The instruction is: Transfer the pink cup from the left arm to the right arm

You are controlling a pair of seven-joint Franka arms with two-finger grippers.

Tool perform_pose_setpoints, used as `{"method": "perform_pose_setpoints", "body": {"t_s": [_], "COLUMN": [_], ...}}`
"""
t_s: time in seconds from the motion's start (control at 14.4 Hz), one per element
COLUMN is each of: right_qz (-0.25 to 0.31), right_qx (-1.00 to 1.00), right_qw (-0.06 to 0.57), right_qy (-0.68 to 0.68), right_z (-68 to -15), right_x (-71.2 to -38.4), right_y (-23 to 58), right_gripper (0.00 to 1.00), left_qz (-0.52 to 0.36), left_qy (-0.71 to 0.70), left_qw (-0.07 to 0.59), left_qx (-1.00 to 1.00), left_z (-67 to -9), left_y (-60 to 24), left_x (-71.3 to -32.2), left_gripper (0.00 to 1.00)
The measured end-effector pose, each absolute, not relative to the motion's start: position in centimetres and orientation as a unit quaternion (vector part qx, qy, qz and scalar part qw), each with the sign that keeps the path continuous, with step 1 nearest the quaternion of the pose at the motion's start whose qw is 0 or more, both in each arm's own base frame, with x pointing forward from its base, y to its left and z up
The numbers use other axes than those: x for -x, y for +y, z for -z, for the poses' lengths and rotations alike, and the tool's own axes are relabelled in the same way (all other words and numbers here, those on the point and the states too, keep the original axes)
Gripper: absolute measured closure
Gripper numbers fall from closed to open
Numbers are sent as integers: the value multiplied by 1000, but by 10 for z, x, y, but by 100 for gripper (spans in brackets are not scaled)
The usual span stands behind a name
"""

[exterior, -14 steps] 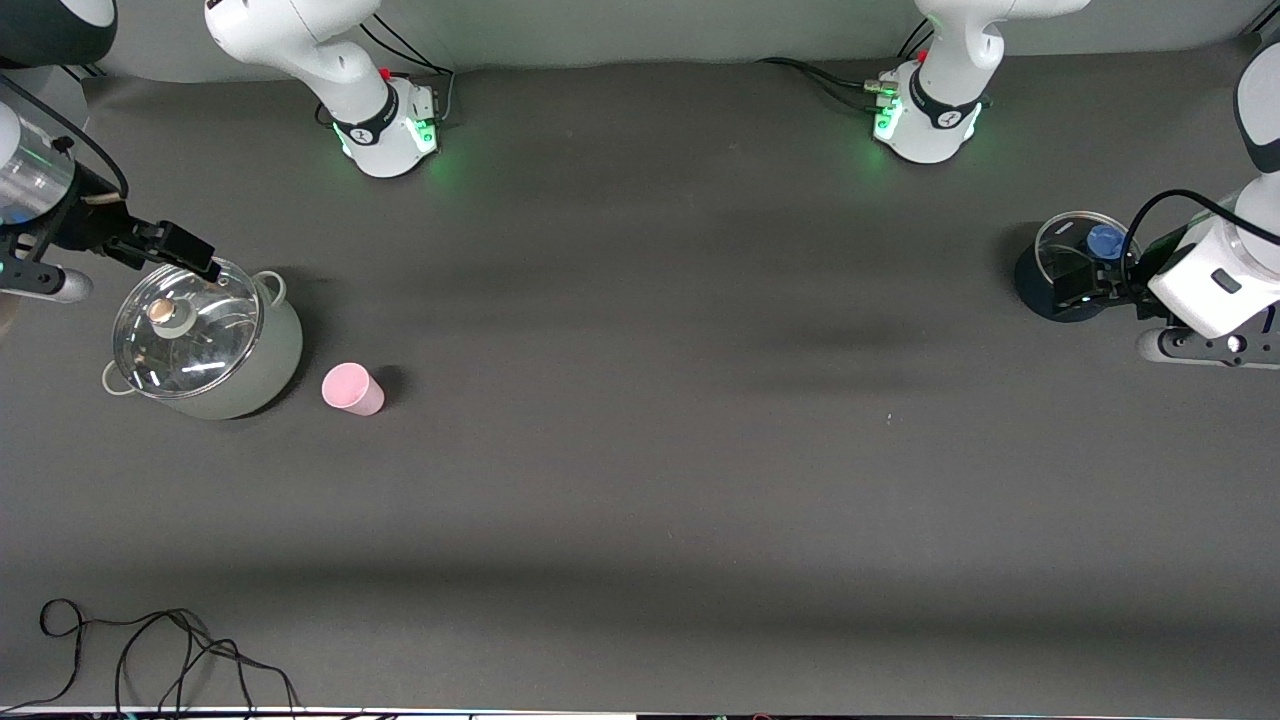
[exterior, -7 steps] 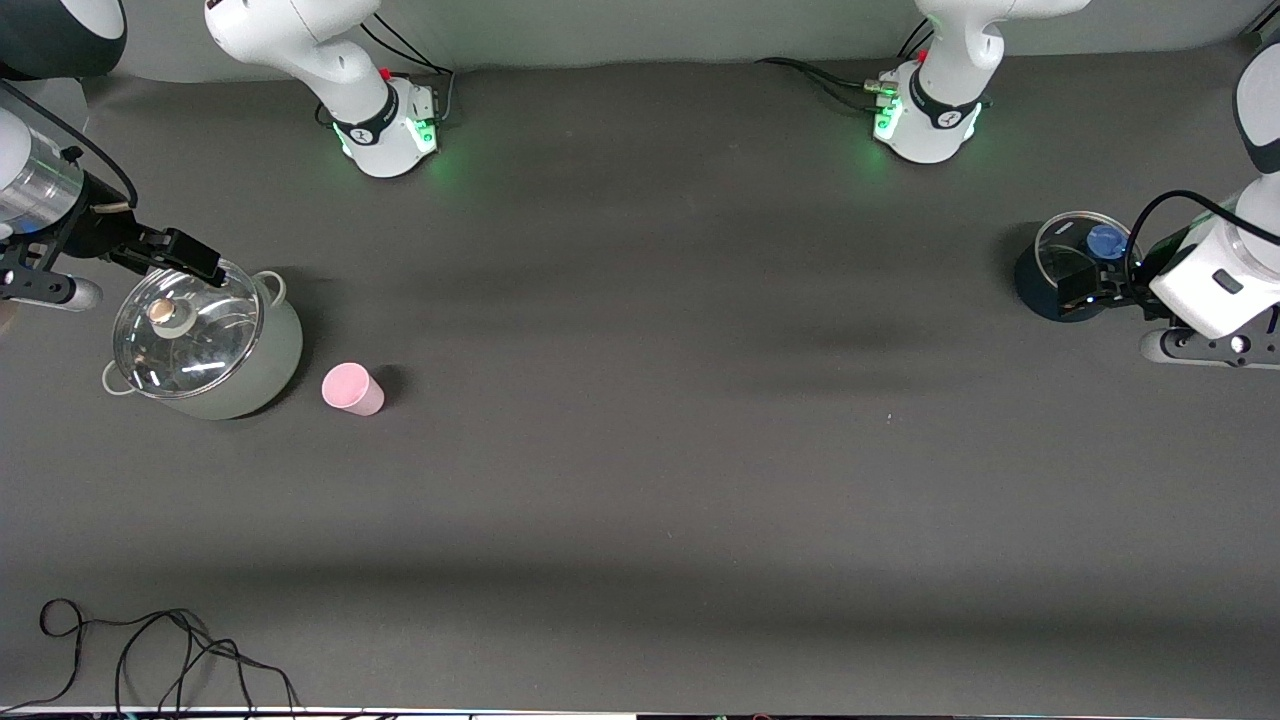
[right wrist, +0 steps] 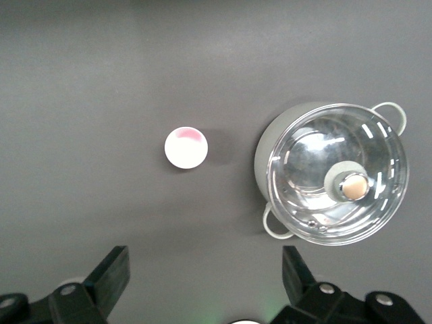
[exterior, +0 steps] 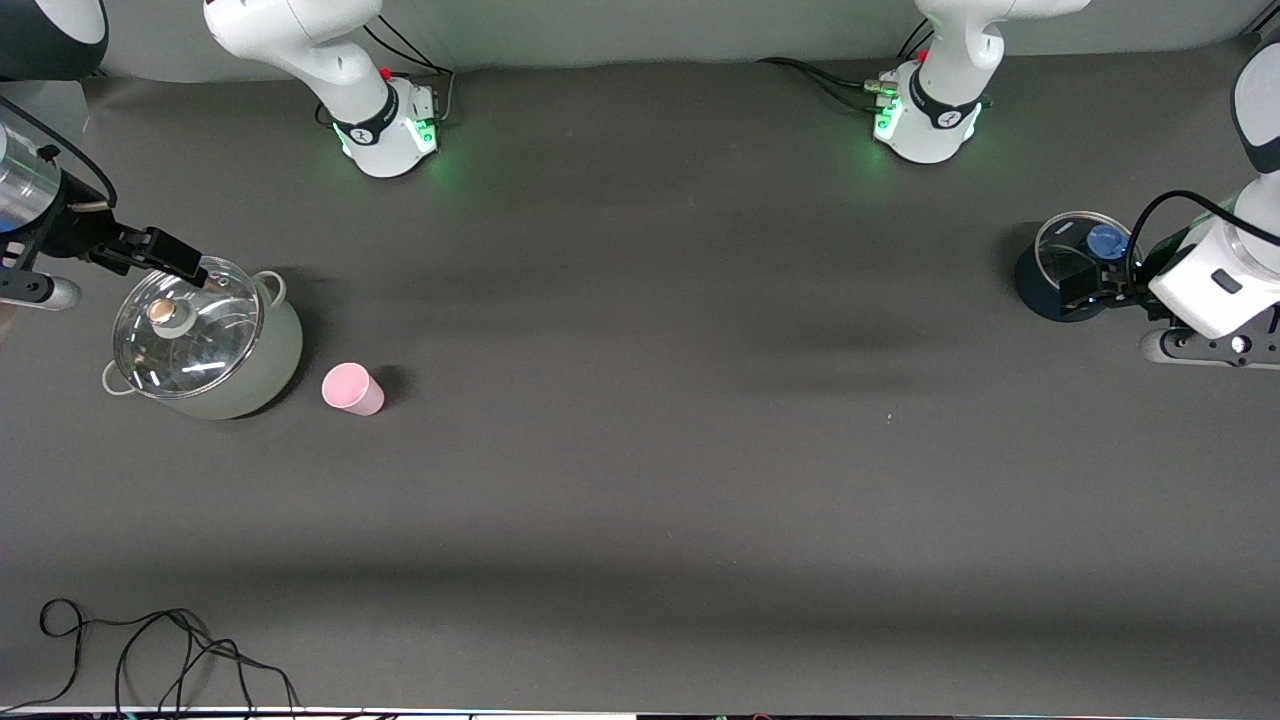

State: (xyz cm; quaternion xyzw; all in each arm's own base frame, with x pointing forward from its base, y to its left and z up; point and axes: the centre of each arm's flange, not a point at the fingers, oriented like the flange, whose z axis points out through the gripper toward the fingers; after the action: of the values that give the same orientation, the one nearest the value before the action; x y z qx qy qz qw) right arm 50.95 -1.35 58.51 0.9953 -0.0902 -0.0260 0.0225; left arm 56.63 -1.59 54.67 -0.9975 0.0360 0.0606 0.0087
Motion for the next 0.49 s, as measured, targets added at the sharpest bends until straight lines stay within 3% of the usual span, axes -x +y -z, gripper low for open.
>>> {"method": "perform_pose_setpoints", "body": {"t_s": [0.49], "right_qz": [10], "right_qx": [-998], "right_qw": [44], "right_qy": [-51], "right_z": [-599], "right_x": [-523], "right_y": [-12], "right_gripper": [0], "left_qz": [-50], "left_qy": [36], "left_qw": [8], "left_qx": [998], "left_z": [-553], "left_y": [-16], "left_x": [-569], "left_gripper": [0]}}
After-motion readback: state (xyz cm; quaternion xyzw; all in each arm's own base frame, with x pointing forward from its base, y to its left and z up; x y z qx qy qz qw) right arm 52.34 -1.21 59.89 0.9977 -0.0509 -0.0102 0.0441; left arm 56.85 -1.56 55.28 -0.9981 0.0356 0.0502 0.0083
